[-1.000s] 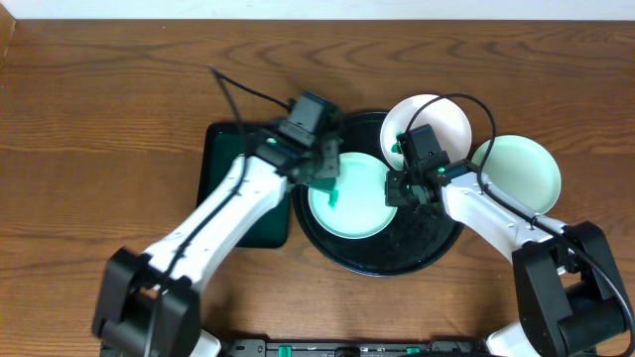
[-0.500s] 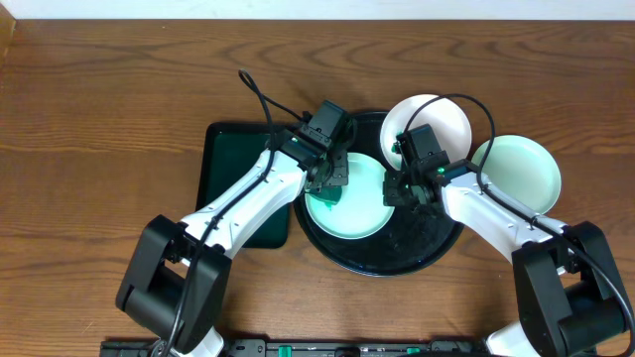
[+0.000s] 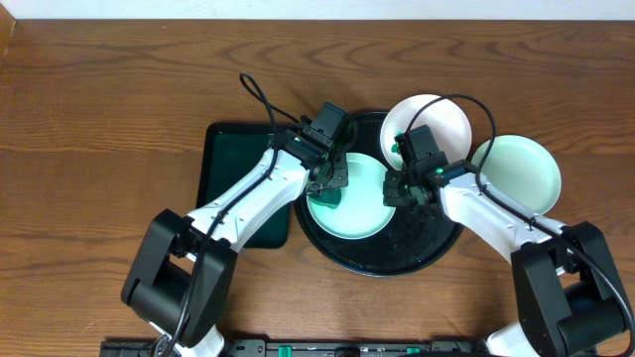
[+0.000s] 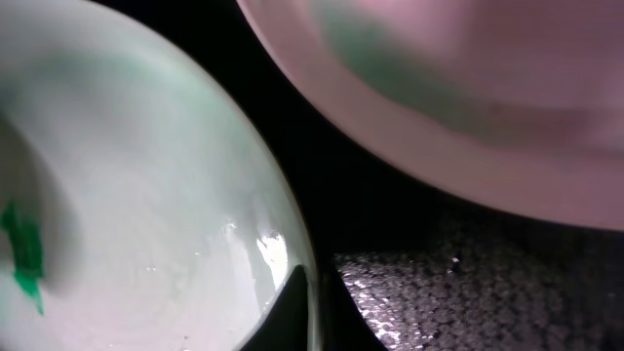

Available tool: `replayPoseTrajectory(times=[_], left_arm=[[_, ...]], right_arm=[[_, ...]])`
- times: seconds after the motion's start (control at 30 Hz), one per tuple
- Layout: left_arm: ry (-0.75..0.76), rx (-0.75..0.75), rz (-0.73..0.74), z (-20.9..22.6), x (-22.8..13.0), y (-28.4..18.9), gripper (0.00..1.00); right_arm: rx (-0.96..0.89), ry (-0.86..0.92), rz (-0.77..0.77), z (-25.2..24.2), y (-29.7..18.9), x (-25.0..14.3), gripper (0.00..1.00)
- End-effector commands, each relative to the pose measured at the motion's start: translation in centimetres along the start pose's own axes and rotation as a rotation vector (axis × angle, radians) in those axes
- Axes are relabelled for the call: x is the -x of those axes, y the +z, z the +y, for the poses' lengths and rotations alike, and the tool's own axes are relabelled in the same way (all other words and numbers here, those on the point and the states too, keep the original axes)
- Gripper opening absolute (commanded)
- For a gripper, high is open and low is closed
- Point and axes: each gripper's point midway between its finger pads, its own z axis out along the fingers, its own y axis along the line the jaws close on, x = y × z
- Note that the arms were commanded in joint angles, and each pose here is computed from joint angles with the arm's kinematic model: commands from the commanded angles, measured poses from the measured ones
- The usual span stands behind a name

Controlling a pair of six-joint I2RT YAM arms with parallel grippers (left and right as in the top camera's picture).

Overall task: Clean dirty plates on tray and stack at the side
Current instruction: 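Carry the sponge with the left gripper onto the pale green plate, then scrub the pale green plate with the sponge in the left gripper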

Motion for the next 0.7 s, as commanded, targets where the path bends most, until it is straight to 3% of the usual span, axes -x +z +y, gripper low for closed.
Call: replayPoseTrajectory(times=[0.0, 0.17, 0.33, 0.67], left_arm=[[-0.007, 0.009, 0.005, 0.12, -0.21, 0.2, 0.07], [-0.006, 0.009, 0.005, 0.1, -0.22, 0.2, 0.07], [0.0, 0.01, 0.01, -0.05, -0.46, 0.21, 0.07], [0.019, 0.006, 0.014, -0.76, -1.04, 0.23, 0.07]], right_arm=[[-0.006, -0.001, -0.012, 0.53, 0.14, 0.24, 0.22], [0.005, -0.066, -0.041, 0.85, 0.12, 0.93, 0.25], [-0.001, -0.074, -0.047, 0.76, 0.12, 1.05, 0.09], [-0.024, -0.073, -0.034, 0.32, 0.74, 0.74, 0.01]])
